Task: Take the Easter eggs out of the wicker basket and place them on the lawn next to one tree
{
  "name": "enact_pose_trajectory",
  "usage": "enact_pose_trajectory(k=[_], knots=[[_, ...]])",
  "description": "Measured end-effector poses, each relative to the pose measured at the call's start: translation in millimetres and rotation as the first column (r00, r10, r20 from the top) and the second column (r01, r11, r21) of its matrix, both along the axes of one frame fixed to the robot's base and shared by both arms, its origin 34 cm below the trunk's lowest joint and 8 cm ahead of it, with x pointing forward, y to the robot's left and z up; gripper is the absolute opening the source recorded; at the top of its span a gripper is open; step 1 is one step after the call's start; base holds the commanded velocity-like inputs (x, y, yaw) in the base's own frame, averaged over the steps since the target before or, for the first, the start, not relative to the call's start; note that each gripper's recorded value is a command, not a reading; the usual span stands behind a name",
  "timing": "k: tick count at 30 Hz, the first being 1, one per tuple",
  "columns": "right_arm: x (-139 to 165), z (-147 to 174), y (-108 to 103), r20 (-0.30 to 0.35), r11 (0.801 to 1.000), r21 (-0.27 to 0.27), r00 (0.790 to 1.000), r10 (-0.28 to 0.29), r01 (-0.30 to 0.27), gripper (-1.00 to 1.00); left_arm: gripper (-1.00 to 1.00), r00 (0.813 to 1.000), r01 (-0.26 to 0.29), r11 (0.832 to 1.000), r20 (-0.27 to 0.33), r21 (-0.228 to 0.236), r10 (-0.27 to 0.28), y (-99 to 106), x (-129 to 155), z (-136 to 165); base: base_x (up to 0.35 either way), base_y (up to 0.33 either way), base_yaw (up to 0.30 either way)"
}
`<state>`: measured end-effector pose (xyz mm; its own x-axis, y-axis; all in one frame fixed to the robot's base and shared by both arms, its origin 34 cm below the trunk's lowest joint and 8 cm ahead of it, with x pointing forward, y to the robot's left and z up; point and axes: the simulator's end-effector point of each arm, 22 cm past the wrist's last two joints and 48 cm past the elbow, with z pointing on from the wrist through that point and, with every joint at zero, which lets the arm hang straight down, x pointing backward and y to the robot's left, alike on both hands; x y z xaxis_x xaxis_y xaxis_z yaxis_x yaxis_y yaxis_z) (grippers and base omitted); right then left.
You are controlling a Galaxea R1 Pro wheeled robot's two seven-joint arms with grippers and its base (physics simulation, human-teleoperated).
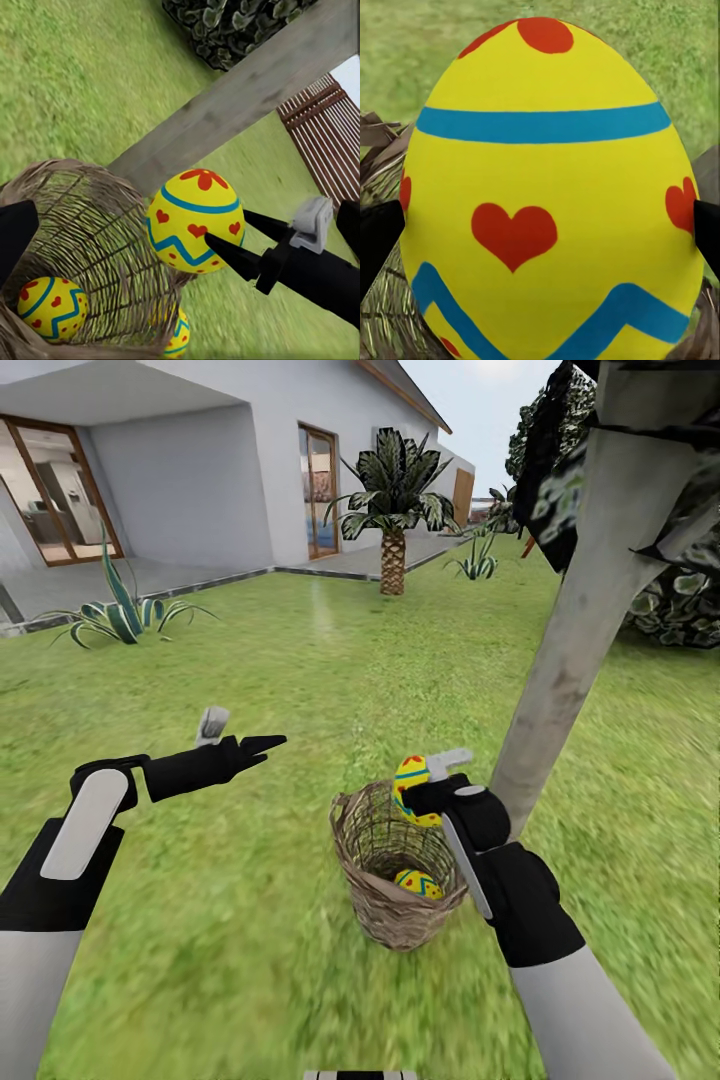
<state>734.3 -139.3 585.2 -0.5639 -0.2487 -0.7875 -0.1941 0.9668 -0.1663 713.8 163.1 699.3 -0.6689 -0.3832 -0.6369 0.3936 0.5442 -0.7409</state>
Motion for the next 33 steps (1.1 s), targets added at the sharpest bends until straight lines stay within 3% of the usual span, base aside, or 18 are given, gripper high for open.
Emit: enact_pose_trajectory(k=[15,33], knots=[[7,20,5,0.048,1.0,0.014,0.999,0.004,-0.005,-1.0,1.0,1.0,0.002,1.0,0.001,-0.002,-0.002,-3,0,0,-0.009,0.0,0.0],[7,15,8,0.039,1.0,0.007,0.999,0.011,-0.011,-1.0,1.0,1.0,0.014,1.0,0.012,-0.021,-0.014,-2,-2,5,-0.002,0.0,0.0]])
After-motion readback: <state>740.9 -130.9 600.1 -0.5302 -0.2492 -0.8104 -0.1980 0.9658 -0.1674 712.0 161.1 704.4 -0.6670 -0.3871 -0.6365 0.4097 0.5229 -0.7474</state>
